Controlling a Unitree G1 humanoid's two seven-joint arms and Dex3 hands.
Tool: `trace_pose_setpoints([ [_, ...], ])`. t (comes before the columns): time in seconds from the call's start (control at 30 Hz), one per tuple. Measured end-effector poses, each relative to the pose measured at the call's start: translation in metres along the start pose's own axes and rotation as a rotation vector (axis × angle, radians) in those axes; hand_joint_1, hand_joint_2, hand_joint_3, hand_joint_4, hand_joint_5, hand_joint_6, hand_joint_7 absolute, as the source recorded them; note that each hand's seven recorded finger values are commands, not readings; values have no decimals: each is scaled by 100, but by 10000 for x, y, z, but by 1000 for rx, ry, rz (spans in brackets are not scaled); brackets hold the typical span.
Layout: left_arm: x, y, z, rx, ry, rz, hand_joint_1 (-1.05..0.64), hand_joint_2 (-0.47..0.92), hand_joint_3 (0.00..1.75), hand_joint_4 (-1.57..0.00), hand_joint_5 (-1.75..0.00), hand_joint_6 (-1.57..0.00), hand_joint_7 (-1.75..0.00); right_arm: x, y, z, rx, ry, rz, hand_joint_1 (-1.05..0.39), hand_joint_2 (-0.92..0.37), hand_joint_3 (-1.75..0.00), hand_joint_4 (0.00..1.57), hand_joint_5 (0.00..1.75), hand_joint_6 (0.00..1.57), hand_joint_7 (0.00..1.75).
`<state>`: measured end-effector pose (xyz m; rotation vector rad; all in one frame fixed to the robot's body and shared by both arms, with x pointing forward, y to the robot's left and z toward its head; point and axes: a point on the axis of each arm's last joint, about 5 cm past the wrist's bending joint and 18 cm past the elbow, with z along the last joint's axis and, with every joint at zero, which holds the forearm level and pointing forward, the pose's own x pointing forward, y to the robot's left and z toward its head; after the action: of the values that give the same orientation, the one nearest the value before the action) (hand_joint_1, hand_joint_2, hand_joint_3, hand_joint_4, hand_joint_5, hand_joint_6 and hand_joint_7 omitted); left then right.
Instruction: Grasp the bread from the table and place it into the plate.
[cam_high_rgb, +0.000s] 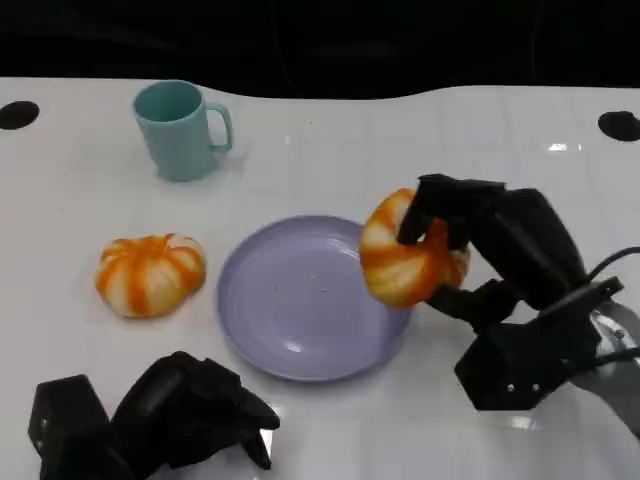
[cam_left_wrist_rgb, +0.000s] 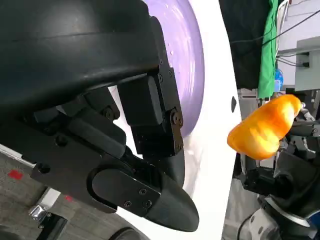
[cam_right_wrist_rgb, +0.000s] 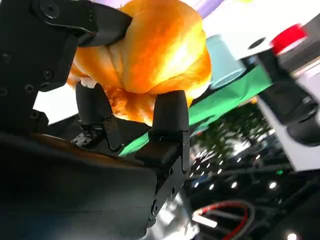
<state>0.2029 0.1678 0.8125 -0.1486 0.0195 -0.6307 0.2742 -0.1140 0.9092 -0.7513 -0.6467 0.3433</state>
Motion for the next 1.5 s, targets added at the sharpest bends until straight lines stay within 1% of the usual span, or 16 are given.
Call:
trace_pose_setpoints([
  [0.13,0,0,0,0,0,0,-105,84,0,-127,-88,-157,-4,56,101,67,51,-1,54,-8,-18,-162,100,175,78,170],
  [0.33,1,-2,-1,0,0,0,-105,85,0,-127,-88,-157,-4,167,224,115,94,-7,82,-9,-21,-163,101,175,79,171],
  [0.43,1,-2,-1,0,1,1,-105,84,0,-127,-88,-157,-4,223,292,143,117,-17,106,-10,-26,-156,98,175,76,171],
  [0.57,3,-5,-1,0,0,0,-105,85,0,-127,-88,-156,-4,265,403,177,166,-2,179,-9,-34,-146,89,175,73,166],
  [0.67,4,-5,-1,0,0,0,-105,85,0,-127,-88,-156,-4,295,449,196,198,14,222,-9,-38,-137,83,175,73,146],
  [0.7,4,-5,-1,1,0,0,-105,85,0,-127,-88,-156,-4,300,458,199,206,19,228,-13,-40,-128,77,171,72,131],
  [0.77,4,-6,-1,1,0,4,-105,85,0,-127,-88,-157,-4,305,465,203,217,25,237,-15,-42,-122,75,169,73,121],
  [0.8,5,-6,0,2,0,3,-105,85,0,-127,-88,-157,-4,306,465,203,219,26,241,-20,-43,-117,65,162,64,113],
  [0.83,7,-7,1,2,0,3,-105,85,0,-127,-88,-157,-4,306,464,202,220,27,243,-28,-54,-93,52,137,52,91],
  [0.9,7,-7,2,2,-1,2,-105,85,0,-127,-88,-157,-4,306,461,196,218,32,265,-38,-77,-46,39,103,46,50],
  [0.93,8,-9,1,2,-2,3,-105,84,0,-127,-88,-157,-4,305,460,191,216,38,281,-40,-84,-32,36,97,46,41],
  [0.97,10,-10,1,1,-2,3,-105,84,0,-127,-88,-157,-4,303,456,185,212,42,296,-49,-88,-26,27,89,39,32],
  [1.03,10,-11,0,0,-3,3,-105,85,0,-127,-88,-157,-4,308,431,176,195,44,323,-61,-91,-21,15,79,29,22],
  [1.17,10,-12,0,-1,-4,3,-105,84,0,-127,-88,-157,-4,344,350,190,156,26,359,-73,-92,-22,2,72,19,14],
  [1.33,13,-15,-1,-2,-5,3,-105,84,0,-126,-88,-157,-4,327,288,207,131,13,394,-77,-92,-25,0,65,16,12],
  [1.5,17,-20,-1,-3,-6,2,-105,85,0,-126,-87,-157,-3,252,213,206,110,1,409,-77,-92,-27,3,65,19,12],
])
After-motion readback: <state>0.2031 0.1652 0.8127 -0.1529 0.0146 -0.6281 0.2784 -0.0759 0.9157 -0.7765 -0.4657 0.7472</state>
